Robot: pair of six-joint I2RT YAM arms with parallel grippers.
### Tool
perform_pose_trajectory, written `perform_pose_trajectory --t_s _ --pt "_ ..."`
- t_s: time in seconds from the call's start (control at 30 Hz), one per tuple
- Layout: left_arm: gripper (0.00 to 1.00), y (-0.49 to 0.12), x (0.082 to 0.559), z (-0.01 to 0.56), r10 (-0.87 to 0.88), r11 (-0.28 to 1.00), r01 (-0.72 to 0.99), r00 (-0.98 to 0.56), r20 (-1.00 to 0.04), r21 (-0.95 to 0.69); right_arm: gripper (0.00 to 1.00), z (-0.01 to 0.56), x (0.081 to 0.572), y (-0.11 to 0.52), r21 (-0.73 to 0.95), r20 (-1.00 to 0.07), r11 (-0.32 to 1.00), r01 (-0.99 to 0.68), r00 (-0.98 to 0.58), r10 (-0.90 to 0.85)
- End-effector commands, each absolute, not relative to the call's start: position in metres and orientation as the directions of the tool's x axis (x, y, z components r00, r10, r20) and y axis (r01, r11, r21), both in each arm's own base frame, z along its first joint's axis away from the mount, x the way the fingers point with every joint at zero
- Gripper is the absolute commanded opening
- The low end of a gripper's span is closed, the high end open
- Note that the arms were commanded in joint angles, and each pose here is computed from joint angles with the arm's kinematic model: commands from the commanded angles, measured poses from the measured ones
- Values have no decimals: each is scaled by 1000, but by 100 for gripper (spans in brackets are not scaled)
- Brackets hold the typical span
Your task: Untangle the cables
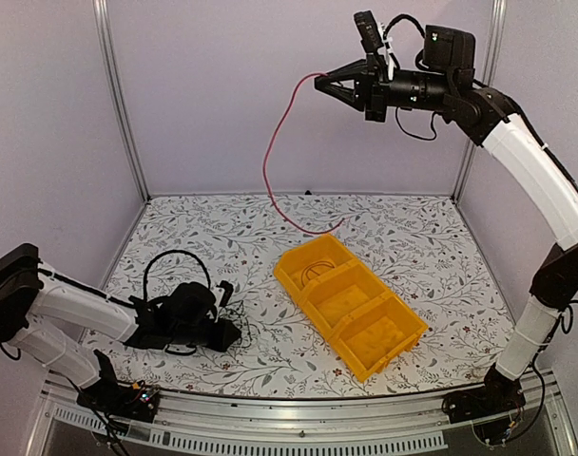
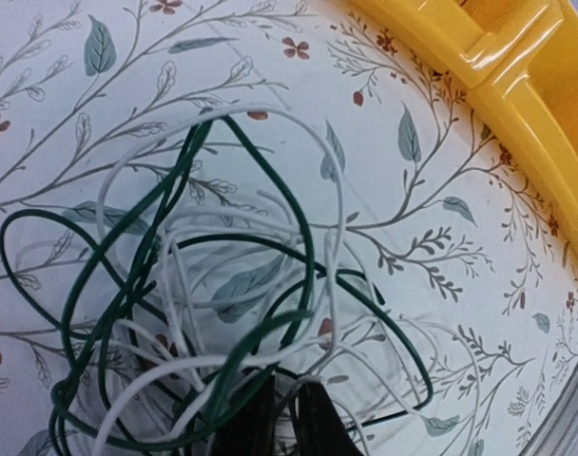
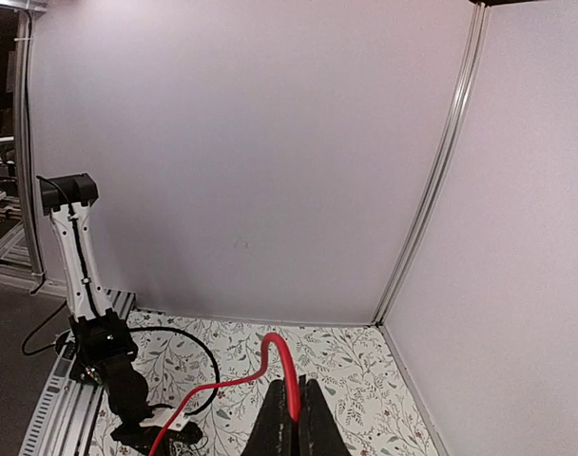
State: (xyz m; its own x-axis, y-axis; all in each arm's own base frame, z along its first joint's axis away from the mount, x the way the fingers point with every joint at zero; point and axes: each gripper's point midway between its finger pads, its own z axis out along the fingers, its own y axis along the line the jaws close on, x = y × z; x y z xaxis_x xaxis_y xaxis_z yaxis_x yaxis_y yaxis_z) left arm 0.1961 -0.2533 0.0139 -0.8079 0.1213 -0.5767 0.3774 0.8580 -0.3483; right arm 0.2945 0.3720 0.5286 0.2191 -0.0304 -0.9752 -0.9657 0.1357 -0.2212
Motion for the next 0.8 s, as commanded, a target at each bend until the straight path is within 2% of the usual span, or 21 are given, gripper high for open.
perform_pose_trajectory --t_s 0.0,0.13,0.3,0.77 --pt "11 -267 206 43 97 850 389 -779 -619 -356 0 507 321 362 -194 -980 204 -960 182 -78" --pt "22 -268 215 62 95 869 376 -766 -636 -323 0 481 340 354 -223 -971 239 -945 193 -143" --pt "30 -269 217 77 90 876 365 -767 -635 -316 0 452 356 351 -245 -960 257 -935 197 -200" --pt "34 -250 230 126 -43 898 283 -704 -708 -336 0 349 391 347 -160 -938 268 -950 61 -342"
